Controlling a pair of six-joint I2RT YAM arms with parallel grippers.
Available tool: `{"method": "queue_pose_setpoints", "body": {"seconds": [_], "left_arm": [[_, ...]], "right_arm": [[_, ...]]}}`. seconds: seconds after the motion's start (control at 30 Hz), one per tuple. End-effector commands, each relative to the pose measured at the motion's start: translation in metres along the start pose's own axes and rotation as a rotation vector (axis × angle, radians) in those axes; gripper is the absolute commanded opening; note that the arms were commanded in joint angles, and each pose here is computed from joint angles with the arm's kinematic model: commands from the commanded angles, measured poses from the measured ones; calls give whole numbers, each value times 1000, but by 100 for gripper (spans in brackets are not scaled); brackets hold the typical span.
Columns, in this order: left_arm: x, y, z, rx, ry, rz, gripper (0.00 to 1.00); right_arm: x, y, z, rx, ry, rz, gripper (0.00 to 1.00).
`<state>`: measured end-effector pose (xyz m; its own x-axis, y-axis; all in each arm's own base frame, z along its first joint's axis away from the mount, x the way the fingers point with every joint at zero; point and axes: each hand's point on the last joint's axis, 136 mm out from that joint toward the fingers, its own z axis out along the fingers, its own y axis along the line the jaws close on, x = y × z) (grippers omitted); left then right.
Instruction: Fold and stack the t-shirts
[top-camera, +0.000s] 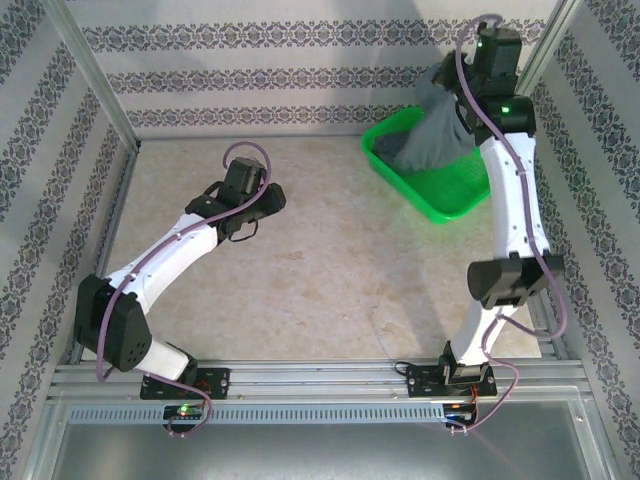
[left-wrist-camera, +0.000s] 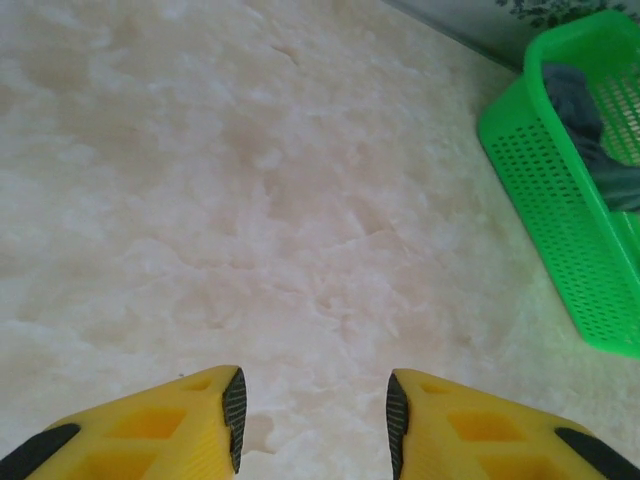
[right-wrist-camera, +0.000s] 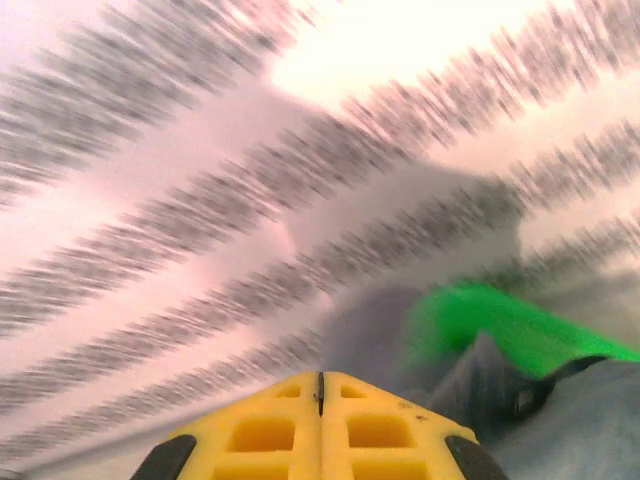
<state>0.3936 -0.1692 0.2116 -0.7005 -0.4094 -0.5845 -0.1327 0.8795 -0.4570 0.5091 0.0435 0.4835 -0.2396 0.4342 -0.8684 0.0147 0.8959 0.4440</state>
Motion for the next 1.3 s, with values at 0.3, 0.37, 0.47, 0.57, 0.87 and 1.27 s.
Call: {"method": "queue_pose_setpoints", "body": {"seconds": [0.3,0.37,0.47,0.57,0.87,1.27], "left_arm": [[-38,73,-80,-304,-224,-27,40],[-35,84,-93,-327,-247,-41,41],[-23,104,-110,-376,-262,-77,42],[-11,119,-126,-402,-265,-104,45],[22,95,-104,-186,-131,-105,70],[89,46,41,-132,299,48,83]], "right_arm": [[74,266,-92,-554,-1,-188,0],[138,296,-79,-611,139,-191,0],[245,318,-57,-659,398,-206,0],[344,314,-47,-673,665,-246,41],[352,193,-36,-341,698,-239,71],[354,-67,-12,293,532,268,82]]}}
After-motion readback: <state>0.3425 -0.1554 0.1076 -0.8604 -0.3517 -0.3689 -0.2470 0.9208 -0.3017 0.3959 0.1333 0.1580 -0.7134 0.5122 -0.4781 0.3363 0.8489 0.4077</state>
